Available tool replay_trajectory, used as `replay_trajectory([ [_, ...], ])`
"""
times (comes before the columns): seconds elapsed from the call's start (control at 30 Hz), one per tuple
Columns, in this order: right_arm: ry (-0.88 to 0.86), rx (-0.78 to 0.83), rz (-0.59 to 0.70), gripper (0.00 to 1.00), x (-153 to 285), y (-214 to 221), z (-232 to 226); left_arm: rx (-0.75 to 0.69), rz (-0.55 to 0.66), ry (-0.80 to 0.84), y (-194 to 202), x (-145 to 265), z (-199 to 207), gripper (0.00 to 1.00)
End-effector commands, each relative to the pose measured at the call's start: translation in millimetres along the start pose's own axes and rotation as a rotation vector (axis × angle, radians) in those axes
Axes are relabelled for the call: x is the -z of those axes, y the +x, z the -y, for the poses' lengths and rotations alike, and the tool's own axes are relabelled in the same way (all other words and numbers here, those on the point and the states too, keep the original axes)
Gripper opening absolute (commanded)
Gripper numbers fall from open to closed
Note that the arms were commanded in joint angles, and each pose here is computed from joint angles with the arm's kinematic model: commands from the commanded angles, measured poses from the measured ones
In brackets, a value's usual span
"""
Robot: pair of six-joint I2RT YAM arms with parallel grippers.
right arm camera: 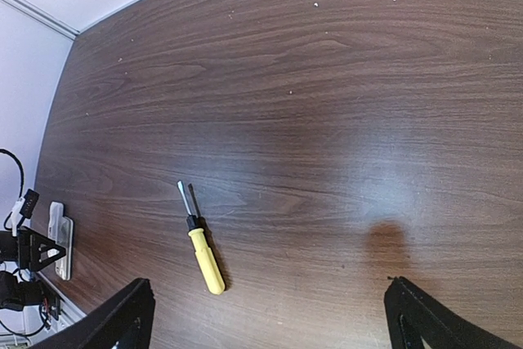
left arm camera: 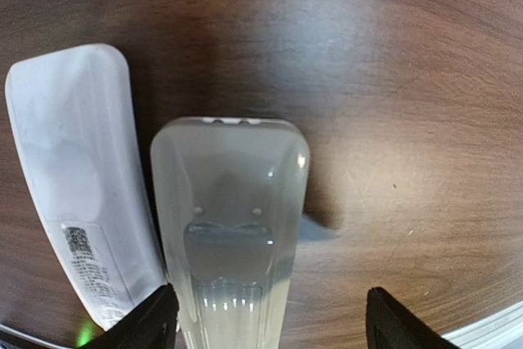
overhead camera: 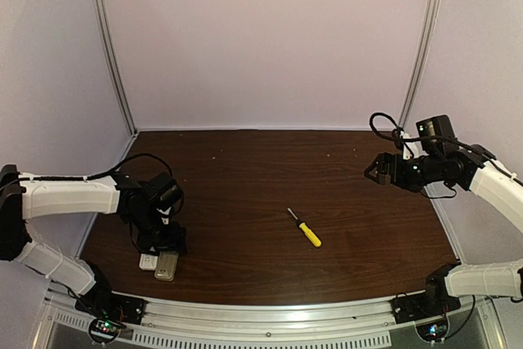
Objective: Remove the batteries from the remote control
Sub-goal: Move the remote control to the center of the board.
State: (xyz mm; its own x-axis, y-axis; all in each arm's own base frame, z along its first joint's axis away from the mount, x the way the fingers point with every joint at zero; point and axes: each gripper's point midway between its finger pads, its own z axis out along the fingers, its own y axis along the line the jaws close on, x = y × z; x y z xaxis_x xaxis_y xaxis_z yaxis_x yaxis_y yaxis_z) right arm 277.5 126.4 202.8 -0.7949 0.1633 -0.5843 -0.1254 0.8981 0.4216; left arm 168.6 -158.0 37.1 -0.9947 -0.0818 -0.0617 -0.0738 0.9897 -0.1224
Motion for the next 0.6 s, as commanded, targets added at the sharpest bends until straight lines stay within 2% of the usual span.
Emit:
replay_trajectory([
  [0.0,-0.007,-0.008,-0.009,1.0,-5.9,0.6,-1.7,0.021,-0.008,-0.006,3.2,-9.0,-1.6,0.81],
  [0.27,0.007,0.009,-0.011,1.0,-7.4,-0.1,0.1,0.005,-0.032,-0.043,6.2,-17.8,-7.3,0.85],
  [0.57,0.012,0.017,-0.018,1.0,-9.3,2.0,1.8,-0.018,-0.045,-0.068,7.3,-22.8,-4.4,0.83],
])
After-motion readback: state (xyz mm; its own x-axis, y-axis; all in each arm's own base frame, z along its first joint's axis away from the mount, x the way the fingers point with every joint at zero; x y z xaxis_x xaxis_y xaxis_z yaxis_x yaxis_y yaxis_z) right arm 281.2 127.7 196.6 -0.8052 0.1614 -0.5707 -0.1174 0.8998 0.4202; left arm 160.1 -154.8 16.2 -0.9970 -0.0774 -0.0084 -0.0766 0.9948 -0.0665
